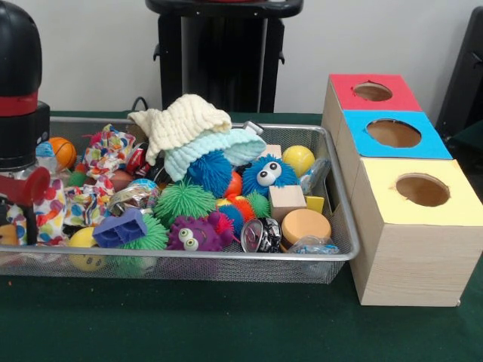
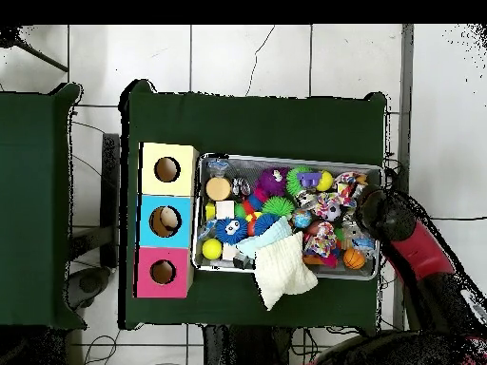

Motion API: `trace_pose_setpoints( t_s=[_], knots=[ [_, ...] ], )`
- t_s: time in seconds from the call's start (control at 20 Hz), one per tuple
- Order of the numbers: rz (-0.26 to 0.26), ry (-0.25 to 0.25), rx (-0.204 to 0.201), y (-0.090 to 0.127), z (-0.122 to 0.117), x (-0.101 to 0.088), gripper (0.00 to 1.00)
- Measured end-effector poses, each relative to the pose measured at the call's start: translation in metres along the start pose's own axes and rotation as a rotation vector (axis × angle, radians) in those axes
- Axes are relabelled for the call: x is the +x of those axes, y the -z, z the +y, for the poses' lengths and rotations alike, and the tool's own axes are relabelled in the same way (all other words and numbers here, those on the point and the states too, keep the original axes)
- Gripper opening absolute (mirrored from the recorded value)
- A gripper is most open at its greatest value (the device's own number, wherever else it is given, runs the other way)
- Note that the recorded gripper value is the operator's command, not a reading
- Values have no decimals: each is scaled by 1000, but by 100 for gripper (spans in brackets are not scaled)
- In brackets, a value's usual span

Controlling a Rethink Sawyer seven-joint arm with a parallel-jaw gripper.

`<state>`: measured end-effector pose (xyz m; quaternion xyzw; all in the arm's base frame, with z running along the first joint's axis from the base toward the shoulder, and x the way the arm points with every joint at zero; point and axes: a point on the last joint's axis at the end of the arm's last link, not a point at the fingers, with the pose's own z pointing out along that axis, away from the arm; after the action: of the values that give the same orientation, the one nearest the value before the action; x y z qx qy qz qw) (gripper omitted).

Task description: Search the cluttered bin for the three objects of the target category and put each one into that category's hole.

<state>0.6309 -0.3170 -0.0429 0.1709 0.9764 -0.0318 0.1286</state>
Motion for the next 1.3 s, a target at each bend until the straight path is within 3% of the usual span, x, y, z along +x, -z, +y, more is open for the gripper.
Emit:
trace_pose_setpoints(
  t_s=[0.95, 1.0, 1.3],
  knots=[
    [-3, -2, -1, -2, 1, 0, 100],
    [-5, -3, 1, -2, -1, 0, 0],
    [-11, -6, 15, -2, -9, -2, 0]
  ],
)
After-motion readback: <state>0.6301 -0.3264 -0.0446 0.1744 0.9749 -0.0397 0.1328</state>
